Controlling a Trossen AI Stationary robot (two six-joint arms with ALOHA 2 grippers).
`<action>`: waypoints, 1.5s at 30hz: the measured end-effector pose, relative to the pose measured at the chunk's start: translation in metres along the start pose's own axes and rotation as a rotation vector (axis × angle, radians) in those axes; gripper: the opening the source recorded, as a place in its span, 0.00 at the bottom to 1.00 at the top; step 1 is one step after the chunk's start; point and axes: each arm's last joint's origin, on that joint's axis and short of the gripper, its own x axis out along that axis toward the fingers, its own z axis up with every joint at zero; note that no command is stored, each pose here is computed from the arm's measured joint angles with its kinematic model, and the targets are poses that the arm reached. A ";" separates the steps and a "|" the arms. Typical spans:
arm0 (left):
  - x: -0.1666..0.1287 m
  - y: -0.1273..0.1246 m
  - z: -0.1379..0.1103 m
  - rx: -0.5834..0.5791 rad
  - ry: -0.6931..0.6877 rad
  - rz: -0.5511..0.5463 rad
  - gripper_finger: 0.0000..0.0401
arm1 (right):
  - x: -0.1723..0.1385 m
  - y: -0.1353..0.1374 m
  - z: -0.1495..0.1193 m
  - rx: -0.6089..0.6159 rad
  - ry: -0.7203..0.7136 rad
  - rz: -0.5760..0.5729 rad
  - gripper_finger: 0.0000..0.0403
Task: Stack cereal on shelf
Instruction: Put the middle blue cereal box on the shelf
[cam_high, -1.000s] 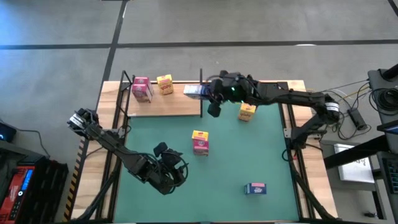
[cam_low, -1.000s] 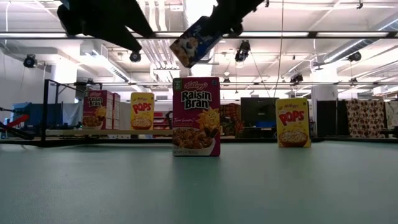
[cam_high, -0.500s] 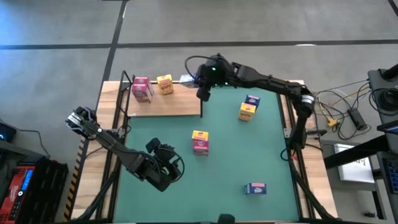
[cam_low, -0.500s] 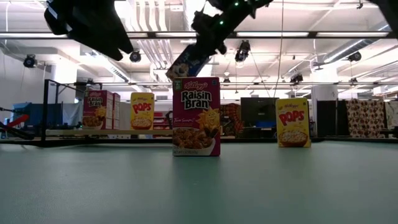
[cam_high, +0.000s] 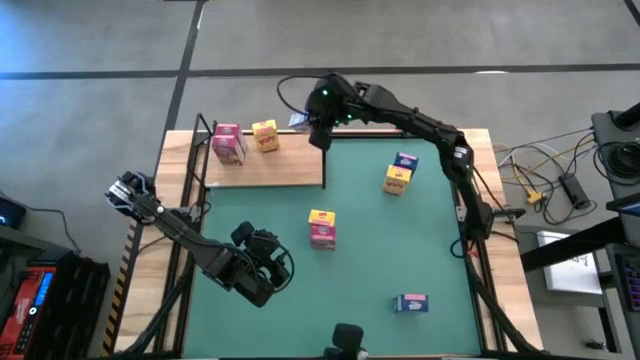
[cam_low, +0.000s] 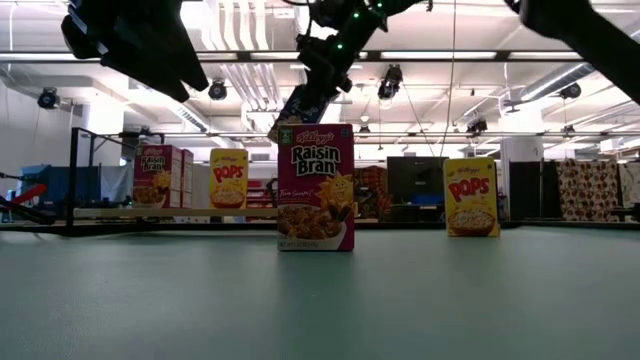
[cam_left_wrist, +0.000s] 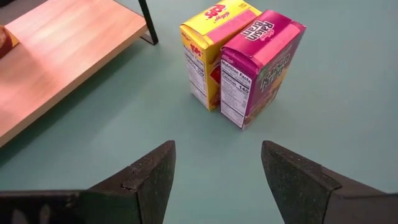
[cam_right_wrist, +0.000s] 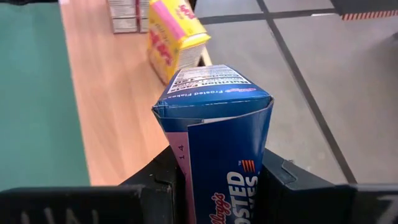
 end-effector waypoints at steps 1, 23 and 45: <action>0.000 0.000 0.000 -0.001 0.000 0.000 0.55 | 0.003 -0.001 0.002 0.007 -0.001 -0.004 0.28; -0.002 0.000 -0.004 0.001 0.055 -0.013 0.55 | 0.057 0.021 -0.016 0.021 0.120 0.163 0.28; -0.010 -0.002 -0.013 0.016 0.108 -0.044 0.55 | 0.086 0.017 -0.020 -0.037 0.082 0.132 0.28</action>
